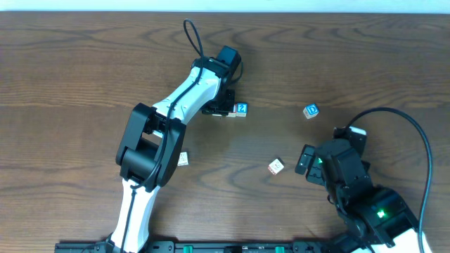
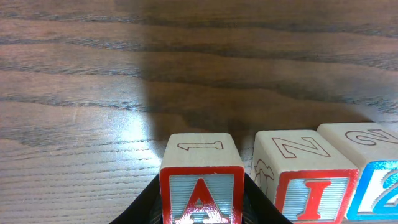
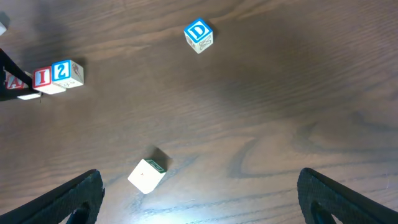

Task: Spell out Ai2
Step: 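Lower the 'A' block beside the 'I' block and open the left gripper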

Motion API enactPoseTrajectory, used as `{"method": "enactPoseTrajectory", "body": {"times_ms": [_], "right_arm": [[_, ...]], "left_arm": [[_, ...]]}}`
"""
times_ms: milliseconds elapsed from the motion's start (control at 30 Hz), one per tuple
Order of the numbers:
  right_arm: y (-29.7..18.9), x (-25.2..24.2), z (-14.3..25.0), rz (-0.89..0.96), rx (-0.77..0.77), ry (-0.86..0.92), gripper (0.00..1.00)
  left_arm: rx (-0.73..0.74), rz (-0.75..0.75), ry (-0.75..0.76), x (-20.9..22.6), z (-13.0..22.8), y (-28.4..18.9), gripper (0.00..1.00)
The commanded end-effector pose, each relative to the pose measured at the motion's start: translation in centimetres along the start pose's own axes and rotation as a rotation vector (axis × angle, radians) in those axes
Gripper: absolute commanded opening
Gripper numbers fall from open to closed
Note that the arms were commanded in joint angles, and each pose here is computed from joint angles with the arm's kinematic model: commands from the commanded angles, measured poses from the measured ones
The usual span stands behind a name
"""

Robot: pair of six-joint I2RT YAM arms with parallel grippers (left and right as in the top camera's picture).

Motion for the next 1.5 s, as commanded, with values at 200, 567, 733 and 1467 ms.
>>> {"method": "enactPoseTrajectory", "body": {"times_ms": [200,567,733,1467], "right_arm": [[0.0,0.0,0.1,0.003,-0.005,0.006,0.99],[0.0,0.0,0.1,0.003,-0.005,0.006,0.99],[0.0,0.0,0.1,0.003,-0.005,0.006,0.99],[0.0,0.0,0.1,0.003,-0.005,0.006,0.99]], "left_arm": [[0.046,-0.027,-0.017,0.9,0.9,1.0,0.36],[0.042,-0.026,-0.016,0.9,0.8,1.0,0.41],[0.029,-0.022,-0.016,0.8,0.5,1.0,0.43],[-0.089,-0.044,-0.052,2.5,-2.1,0.9,0.45]]}}
Point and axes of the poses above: each gripper's point midway between its finger pads, its own y axis out along the fingers, its own x axis along the line the jaws close on, z = x × y, the point moved 5 cm from there along -y, back along the fingers, and after that the axes turned 6 degrees about y, right-handed, at the moved point
